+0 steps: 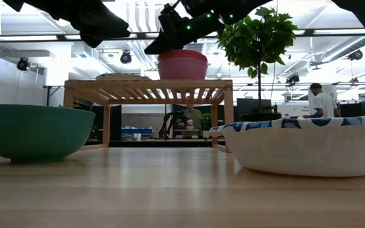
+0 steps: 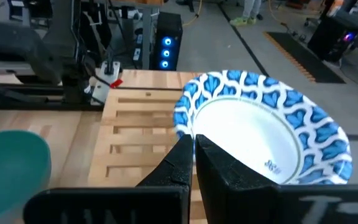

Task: Place and stack bowls onto a shelf
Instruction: Stack the orange bowl on top of the pink bowl on the shelf, then stack the green bowl on top of the orange bowl on the shelf

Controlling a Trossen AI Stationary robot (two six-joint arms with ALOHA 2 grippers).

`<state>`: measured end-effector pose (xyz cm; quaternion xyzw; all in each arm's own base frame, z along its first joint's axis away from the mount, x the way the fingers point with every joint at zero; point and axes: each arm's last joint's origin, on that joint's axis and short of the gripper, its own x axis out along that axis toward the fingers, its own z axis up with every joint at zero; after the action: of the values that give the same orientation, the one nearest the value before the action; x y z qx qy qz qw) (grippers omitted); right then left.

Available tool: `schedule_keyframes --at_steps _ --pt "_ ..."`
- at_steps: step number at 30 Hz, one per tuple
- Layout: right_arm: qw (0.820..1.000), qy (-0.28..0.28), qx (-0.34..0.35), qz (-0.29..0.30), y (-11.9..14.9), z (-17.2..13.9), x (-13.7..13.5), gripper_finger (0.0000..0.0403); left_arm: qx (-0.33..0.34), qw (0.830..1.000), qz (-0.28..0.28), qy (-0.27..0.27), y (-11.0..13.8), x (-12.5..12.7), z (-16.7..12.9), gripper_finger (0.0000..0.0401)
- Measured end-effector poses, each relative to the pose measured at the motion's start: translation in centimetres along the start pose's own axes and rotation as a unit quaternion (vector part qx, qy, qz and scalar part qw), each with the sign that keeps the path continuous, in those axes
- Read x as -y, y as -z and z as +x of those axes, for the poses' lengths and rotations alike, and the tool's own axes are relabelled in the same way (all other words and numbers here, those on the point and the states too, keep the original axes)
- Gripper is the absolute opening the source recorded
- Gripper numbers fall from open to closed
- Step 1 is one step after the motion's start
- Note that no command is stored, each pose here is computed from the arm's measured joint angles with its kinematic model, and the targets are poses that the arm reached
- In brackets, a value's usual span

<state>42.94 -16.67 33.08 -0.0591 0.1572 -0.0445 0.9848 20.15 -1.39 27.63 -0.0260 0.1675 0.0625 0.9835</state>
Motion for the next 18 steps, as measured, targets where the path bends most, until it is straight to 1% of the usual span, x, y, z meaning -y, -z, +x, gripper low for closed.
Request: schedule_keyframes --at_steps 5,9,13,15,18 --pt "1.0 0.002 0.008 -0.005 -0.5 -0.5 0.0 0.0009 0.0 1.0 0.0 0.0 0.0 0.0 0.0 0.0113" --pt "1.0 -0.006 0.015 -0.02 -2.7 -3.2 -0.8 0.0009 0.0 1.0 -0.006 0.0 0.0 0.0 0.0 0.0113" --pt "0.998 -0.03 0.001 -0.049 -4.7 -7.2 -3.4 0.0009 -0.005 1.0 -0.03 0.0 0.1 0.0 0.0 0.0113" --pt "0.997 -0.047 -0.004 -0.054 -4.8 -9.0 -5.1 0.0009 -0.009 0.999 -0.045 -0.001 0.2 0.0 0.0 0.0113" --pt "0.996 -0.072 -0.004 -0.058 -4.0 -11.7 -7.6 0.0009 -0.012 0.998 -0.064 0.002 0.2 0.1 0.0 0.0111"
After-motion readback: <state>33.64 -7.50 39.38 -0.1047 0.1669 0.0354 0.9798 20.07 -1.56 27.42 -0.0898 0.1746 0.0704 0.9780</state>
